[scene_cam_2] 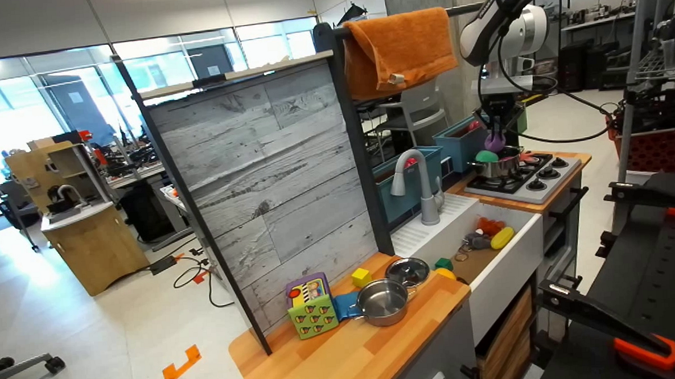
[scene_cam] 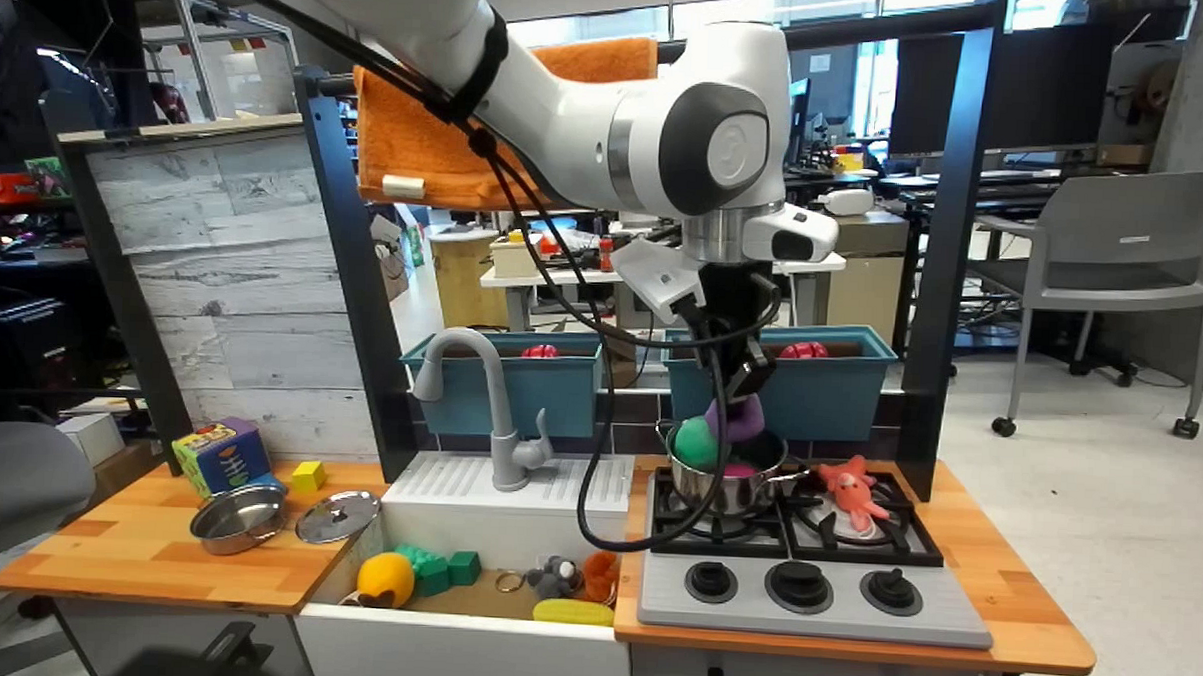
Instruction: Pick the purple object and put it in the pot on the stove
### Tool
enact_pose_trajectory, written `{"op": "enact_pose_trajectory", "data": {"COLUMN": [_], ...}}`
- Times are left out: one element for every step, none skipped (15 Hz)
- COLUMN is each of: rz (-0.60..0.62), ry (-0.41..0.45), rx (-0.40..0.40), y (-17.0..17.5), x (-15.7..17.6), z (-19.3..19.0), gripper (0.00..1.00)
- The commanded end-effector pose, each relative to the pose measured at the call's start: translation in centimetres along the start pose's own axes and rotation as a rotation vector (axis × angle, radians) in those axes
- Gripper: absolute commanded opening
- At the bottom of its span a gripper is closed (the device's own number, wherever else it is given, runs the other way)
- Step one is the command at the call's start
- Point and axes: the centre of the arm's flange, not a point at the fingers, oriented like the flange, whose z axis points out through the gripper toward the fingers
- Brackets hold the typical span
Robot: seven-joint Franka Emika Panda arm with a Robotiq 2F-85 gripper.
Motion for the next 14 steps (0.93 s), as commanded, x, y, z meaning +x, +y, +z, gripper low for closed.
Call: {"op": "enact_pose_trajectory", "data": {"rz": [0.048,0.055,0.064,0.074,0.078,0.082,0.083,0.083,0.083,0.081,0.076,0.075,0.075,0.076], "ry": [-0.008,-0.008,-0.009,-0.012,-0.016,-0.025,-0.035,-0.039,-0.049,-0.063,-0.068,-0.075,-0.083,-0.089], "rx": [0.003,0.003,0.003,0.004,0.003,0.001,-0.004,-0.010,-0.017,-0.021,-0.026,-0.031,-0.031,-0.035], "y": [0.2,0.5,0.8,0.9,1.0,1.0,1.0,1.0,0.9,0.8,0.6,0.5,0.3,0.3], "x": [2.9,3.0,3.3,3.6,3.7,3.8,3.8,3.8,3.8,3.7,3.6,3.6,3.6,3.5], "z": [0.3,0.2,0.1,0.1,0.2,0.4,0.5,0.8,1.2,1.6,1.9,2.3,2.7,2.9], "gripper": [0.04,0.04,0.04,0.04,0.04,0.04,0.04,0.04,0.04,0.04,0.04,0.04,0.04,0.04]}}
